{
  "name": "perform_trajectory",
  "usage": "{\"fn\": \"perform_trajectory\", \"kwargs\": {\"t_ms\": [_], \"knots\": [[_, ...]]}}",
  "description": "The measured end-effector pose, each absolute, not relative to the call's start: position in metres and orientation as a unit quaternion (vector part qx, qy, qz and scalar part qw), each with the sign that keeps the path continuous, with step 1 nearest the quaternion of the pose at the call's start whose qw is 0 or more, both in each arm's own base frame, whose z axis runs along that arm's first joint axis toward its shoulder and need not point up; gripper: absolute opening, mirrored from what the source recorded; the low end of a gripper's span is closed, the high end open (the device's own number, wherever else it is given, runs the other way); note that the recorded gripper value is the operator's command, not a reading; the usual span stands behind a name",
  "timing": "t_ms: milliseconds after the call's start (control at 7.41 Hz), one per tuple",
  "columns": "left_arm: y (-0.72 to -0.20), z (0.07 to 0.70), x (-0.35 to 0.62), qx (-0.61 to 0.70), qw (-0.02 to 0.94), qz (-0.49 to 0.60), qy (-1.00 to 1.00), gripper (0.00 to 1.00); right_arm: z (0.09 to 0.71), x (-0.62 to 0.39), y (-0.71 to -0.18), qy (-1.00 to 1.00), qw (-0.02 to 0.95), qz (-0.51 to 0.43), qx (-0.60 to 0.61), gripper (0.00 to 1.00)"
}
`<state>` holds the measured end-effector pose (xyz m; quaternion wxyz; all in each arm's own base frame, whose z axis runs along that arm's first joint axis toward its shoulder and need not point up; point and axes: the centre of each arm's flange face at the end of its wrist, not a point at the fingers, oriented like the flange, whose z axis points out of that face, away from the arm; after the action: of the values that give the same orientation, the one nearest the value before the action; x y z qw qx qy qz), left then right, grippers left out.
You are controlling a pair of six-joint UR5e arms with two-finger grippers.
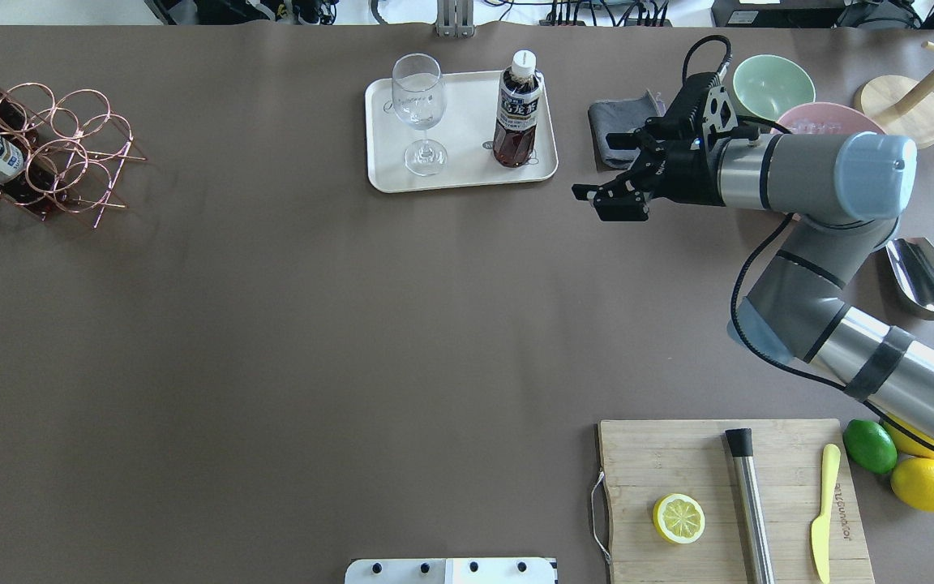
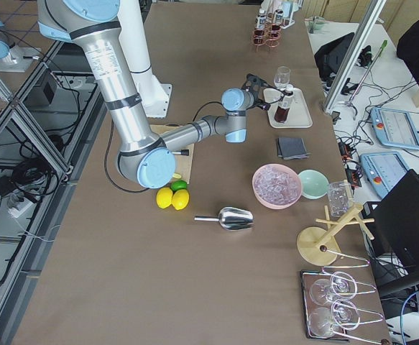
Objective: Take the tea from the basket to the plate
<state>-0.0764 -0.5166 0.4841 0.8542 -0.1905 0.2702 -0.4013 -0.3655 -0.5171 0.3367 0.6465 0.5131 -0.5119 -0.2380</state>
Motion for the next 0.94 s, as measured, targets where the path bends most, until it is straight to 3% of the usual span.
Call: {"fn": "perform_trajectory", "kwargs": {"t_ms": [405, 945], "knots": [[-0.449, 0.553, -0.080, -0.121, 0.901, -0.280, 0.307, 0.99, 0.369, -0.262, -0.542, -0.564, 0.692, -0.298, 0.336, 1.00], [-0.410, 0.590, -0.079, -0.066, 0.915, -0.166, 0.361, 0.99, 0.492, -0.174, -0.495, -0.598, 0.758, -0.224, 0.133, 1.00]]}}
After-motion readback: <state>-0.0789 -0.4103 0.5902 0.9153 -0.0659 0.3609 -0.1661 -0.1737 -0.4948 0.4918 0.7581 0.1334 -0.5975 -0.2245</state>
